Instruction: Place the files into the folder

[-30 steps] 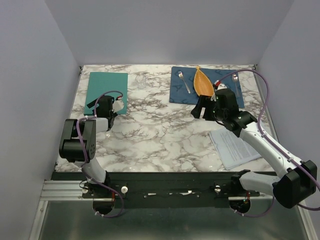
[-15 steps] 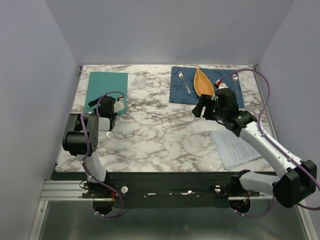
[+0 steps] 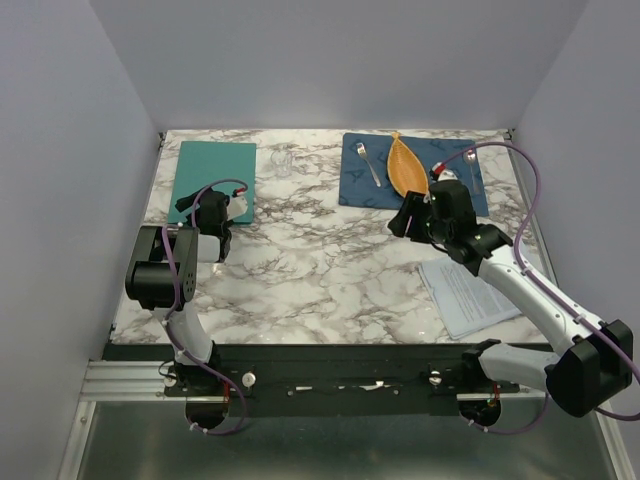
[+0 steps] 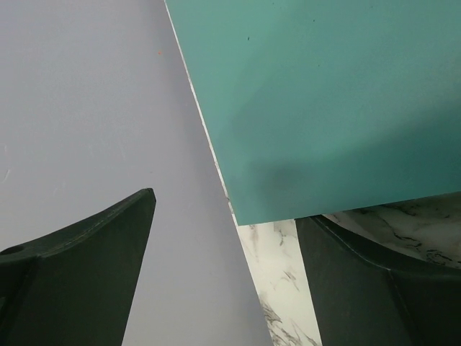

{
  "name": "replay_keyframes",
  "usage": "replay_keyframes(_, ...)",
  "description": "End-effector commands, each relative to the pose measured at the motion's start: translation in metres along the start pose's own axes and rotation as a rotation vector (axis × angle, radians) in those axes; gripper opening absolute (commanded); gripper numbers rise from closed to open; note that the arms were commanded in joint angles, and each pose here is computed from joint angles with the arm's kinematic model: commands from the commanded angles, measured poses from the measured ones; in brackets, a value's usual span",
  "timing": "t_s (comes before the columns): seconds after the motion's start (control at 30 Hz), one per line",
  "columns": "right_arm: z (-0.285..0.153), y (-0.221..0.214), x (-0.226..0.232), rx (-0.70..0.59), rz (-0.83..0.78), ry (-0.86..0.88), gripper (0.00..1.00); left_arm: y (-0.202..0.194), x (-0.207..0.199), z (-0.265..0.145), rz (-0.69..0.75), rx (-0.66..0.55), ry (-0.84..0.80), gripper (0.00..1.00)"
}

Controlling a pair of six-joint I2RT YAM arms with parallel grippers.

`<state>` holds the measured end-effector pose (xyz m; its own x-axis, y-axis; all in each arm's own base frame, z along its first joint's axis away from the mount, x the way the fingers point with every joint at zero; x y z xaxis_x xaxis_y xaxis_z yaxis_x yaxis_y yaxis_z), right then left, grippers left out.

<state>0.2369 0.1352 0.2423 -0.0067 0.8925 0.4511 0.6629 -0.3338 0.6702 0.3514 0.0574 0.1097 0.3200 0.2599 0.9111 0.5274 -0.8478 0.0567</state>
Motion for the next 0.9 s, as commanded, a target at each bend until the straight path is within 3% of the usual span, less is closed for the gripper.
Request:
replay_keyframes(0.0, -0.003, 0.001, 0.0, -0.048, 0.017, -0.004, 0.63, 0.002, 0.011, 0.0, -0.085, 0.0, 0.07, 0.88)
replay_keyframes(0.37, -0.004, -0.002, -0.003, -0.062, 0.026, -0.009, 0.52, 0.007, 0.02, 0.004, -0.141, 0.02, 0.105, 0.64)
replay_keyframes(0.47, -0.004, -0.002, -0.004, -0.067, 0.028, -0.008, 0.47, 0.009, 0.028, 0.006, -0.172, 0.049, 0.133, 0.51)
replay_keyframes(0.6, -0.004, -0.003, -0.003, -0.068, 0.032, 0.002, 0.36, 0.011, 0.033, 0.006, -0.199, 0.059, 0.103, 0.25)
replay_keyframes(0.8, -0.004, -0.003, -0.002, -0.067, 0.026, 0.016, 0.26, 0.012, 0.038, 0.002, -0.259, 0.066, 0.088, 0.0)
replay_keyframes(0.87, -0.003, -0.003, -0.002, -0.065, 0.026, 0.023, 0.24, 0.011, 0.039, -0.001, -0.279, 0.074, 0.085, 0.0)
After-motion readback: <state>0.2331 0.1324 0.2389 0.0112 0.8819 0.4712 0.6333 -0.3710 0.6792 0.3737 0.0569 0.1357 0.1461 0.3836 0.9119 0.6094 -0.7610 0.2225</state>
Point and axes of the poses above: each gripper's point midway between its finger pads, its own z axis out along the fingers, its own x axis along the line the jaws close on, y = z × x, the point moved 10 cm from there along -z, back along the fingers, and after that the axes turned 6 degrees about z, right-handed, at the moved point
